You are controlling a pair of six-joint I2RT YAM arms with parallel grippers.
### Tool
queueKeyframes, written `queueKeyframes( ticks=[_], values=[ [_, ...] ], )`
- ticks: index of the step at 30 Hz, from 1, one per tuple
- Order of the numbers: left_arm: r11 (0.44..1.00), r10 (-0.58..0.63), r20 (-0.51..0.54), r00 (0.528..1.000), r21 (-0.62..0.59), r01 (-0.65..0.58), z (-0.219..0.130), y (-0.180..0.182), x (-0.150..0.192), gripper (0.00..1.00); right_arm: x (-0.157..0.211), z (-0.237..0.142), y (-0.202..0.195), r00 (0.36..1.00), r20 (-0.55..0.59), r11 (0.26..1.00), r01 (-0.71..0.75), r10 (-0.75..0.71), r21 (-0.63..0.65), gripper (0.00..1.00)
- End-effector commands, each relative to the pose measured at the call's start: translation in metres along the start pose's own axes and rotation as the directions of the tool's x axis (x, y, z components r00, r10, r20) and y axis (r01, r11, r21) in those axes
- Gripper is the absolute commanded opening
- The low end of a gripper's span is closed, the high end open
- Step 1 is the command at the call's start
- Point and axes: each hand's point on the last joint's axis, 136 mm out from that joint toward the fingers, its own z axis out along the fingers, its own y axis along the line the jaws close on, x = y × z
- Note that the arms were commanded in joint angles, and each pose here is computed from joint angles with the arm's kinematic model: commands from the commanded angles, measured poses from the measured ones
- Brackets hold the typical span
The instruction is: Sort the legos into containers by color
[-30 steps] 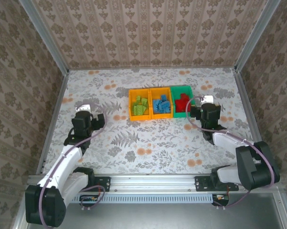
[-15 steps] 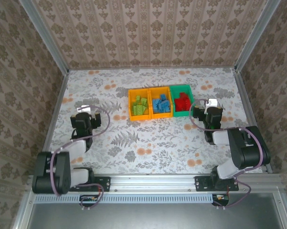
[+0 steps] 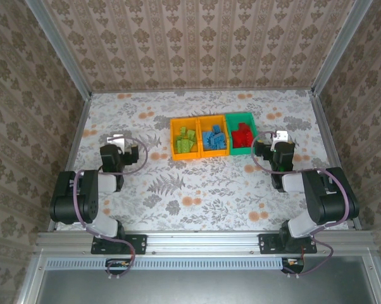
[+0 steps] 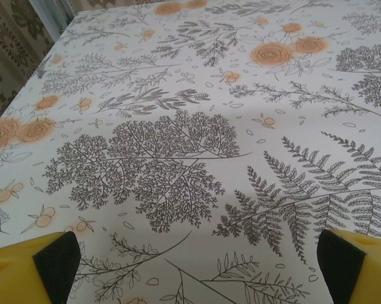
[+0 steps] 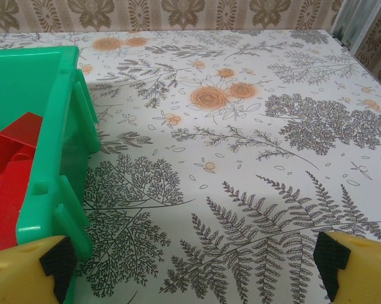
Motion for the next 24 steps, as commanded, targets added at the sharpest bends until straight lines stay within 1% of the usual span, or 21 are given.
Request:
queueKeyframes(
  ticks=[1,24],
  values=[
    [1.000,-0.003,0.065,0.998,0.015,0.002,0.0011,-0.0010,-0.0212,1.00,-0.0134,0.0005,0.0025,0.999,0.044,0.999,-0.026,0.027,-0.018,1.00],
    [1.000,-0.004,0.066,0.998,0.016,0.003,0.0011,-0.0013,-0.0216,1.00,-0.0142,0.0007,0.0032,0.999,0.044,0.999,-0.026,0.027,-0.021,0.99]
  ],
)
